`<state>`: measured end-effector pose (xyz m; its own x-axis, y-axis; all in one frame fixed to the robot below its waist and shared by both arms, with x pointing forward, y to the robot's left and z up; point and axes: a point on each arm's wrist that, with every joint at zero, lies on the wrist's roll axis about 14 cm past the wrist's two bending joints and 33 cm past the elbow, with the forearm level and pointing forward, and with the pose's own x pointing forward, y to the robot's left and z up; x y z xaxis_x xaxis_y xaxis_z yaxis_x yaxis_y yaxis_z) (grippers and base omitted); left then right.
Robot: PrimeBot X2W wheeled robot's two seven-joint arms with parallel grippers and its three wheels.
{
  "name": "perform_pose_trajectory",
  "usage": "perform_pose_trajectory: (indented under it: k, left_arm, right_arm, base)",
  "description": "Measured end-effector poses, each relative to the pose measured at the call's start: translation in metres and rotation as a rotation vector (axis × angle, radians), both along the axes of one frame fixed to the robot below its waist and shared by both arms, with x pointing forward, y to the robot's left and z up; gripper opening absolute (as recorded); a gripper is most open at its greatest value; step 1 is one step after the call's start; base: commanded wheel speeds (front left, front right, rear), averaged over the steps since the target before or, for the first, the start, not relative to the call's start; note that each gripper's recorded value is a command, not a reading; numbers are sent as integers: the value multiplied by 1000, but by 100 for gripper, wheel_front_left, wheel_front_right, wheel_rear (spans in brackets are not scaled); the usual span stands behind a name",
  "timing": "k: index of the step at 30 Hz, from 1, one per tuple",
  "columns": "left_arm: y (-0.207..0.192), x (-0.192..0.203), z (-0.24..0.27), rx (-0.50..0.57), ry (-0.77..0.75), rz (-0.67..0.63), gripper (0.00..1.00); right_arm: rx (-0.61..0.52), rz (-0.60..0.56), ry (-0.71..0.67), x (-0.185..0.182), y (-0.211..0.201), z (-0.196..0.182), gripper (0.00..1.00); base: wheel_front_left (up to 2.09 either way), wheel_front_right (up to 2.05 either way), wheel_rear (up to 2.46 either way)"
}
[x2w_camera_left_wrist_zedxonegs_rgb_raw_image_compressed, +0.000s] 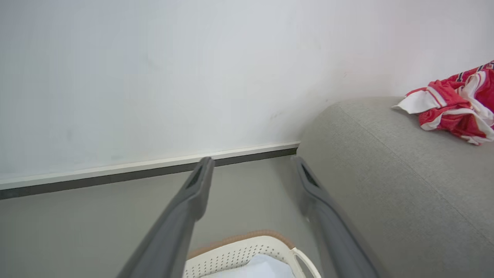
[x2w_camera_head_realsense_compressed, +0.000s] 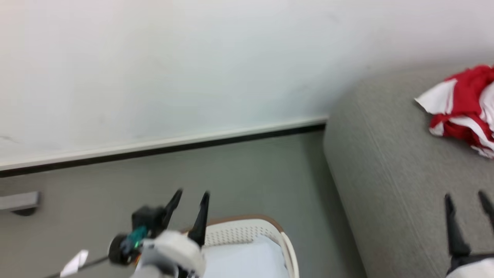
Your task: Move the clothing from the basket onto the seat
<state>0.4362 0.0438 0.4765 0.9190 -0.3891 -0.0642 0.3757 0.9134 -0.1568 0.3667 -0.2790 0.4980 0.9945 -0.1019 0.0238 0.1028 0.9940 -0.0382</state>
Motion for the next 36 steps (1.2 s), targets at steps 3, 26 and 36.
perform_pose_trajectory:
  k: [3, 26, 36]
  left_arm:
    - [36, -24, -7, 24, 14, 92, 100]
    - [151, -122, -7, 17, -30, 478, 100]
    - [151, -117, -11, 22, -24, 462, 100]
  right_arm:
    - [58, 51, 6, -7, 30, -8, 100]
    - [116, 214, 65, -38, 113, -33, 100]
    - [112, 232, 97, -37, 120, -42, 100]
  base:
    - [0, 0, 0]
    - [0, 0, 0]
    - [0, 0, 0]
